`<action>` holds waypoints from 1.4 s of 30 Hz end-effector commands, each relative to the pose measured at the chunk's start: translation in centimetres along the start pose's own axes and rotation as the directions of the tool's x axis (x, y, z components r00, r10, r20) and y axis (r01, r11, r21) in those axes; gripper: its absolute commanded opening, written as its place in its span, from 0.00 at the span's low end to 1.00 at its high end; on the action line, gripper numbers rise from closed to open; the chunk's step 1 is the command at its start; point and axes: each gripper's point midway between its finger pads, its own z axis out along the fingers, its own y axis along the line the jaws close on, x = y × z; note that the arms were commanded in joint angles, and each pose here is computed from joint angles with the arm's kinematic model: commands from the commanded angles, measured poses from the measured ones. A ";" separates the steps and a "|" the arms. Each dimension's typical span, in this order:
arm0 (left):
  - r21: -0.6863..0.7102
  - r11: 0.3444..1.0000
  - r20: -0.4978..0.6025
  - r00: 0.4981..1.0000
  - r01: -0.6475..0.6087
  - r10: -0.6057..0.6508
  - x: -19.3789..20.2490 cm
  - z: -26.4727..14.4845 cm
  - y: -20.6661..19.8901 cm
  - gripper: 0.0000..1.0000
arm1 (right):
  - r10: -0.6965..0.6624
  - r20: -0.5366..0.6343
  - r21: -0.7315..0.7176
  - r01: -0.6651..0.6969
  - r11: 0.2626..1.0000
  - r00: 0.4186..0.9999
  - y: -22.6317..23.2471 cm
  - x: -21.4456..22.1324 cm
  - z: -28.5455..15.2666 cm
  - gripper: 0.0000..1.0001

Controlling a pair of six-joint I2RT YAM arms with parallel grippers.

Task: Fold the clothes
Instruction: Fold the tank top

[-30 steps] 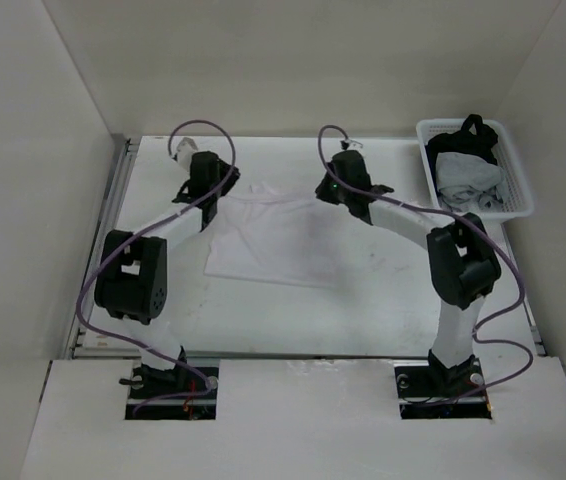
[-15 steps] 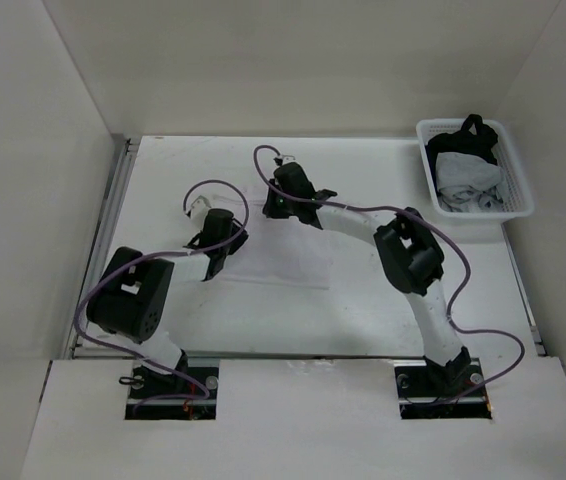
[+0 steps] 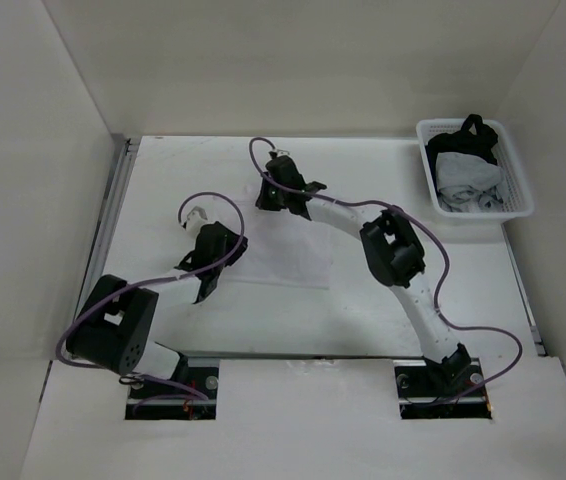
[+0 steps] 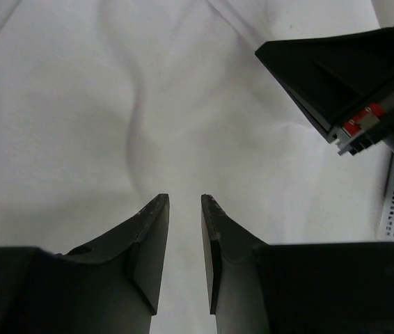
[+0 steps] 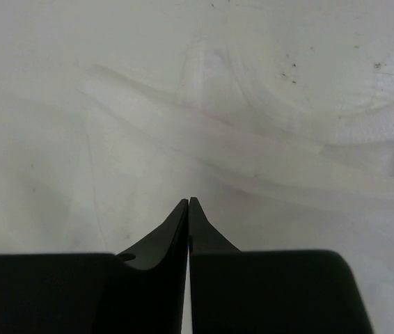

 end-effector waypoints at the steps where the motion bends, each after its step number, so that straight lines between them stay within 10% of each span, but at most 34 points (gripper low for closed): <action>1: 0.071 0.997 0.026 0.999 0.026 -0.028 -0.6 -0.9 -1.6 0.24 | 0.017 0.009 0.009 -0.017 1.000 1.000 0.1 -1.0 0.3 0.05; 32: -0.025 0.999 -0.327 0.944 0.024 -0.030 10.2 -4.3 2.9 0.23 | 0.023 -0.116 0.172 -0.003 0.985 0.993 -6.0 1.4 -6.0 0.04; 42: 0.168 0.985 0.015 0.999 -0.036 0.034 -1.6 -5.5 -8.6 0.26 | -0.039 -0.034 0.144 0.044 0.989 0.999 -4.9 1.2 -10.0 0.04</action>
